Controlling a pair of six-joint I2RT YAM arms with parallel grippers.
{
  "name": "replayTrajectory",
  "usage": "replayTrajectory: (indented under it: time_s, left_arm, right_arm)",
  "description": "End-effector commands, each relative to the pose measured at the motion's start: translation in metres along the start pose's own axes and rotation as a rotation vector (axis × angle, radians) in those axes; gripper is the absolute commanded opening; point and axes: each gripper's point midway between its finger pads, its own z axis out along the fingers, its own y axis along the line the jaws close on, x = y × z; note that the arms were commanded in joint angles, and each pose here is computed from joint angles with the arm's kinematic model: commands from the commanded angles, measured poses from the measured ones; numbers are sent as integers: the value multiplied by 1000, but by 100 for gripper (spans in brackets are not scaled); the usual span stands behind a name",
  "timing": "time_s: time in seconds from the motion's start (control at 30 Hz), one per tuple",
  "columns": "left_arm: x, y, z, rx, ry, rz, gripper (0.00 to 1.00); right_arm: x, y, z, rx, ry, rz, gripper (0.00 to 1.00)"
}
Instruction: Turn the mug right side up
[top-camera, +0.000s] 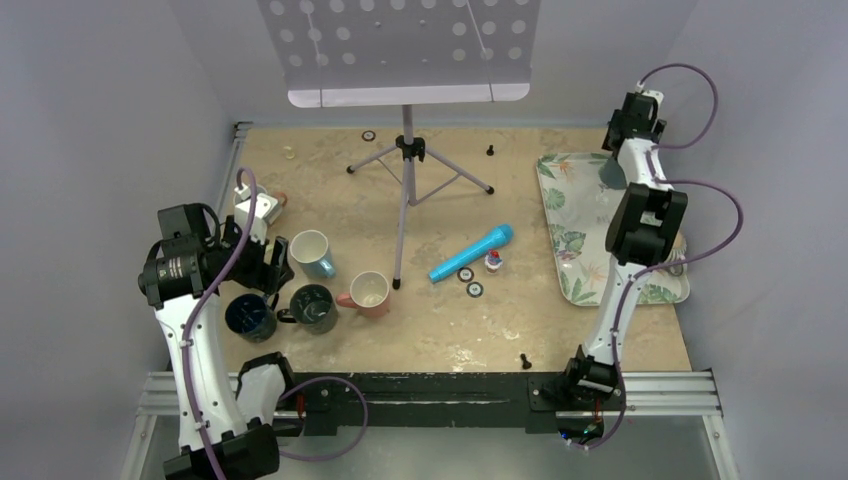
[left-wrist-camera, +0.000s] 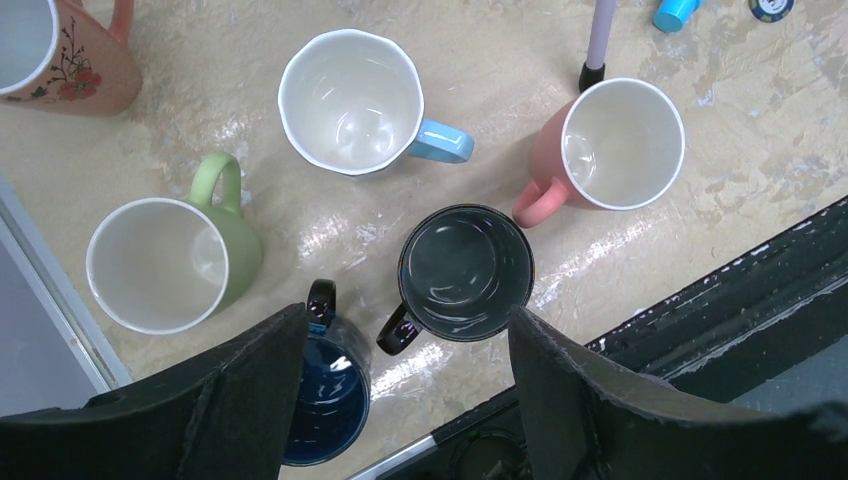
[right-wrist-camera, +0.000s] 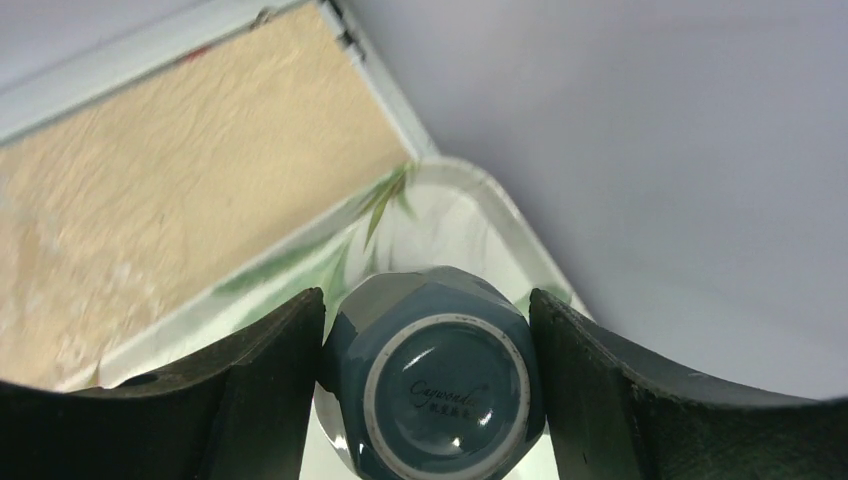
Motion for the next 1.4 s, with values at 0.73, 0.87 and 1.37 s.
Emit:
replayTrajectory:
  time_s: [0.73,0.87,1.37]
  left_arm:
    - [11,-9,-4,50,22,165,77]
    - [15,-9,-2,57,31,175,77]
    - [10,-16,-3,90,-5,221,77]
  right_arm:
    - [66,89,-214,-295,15,12,99]
    - [39,80,-238,-346,-60,91,98]
    - [135,7,-203,-230,121,221,73]
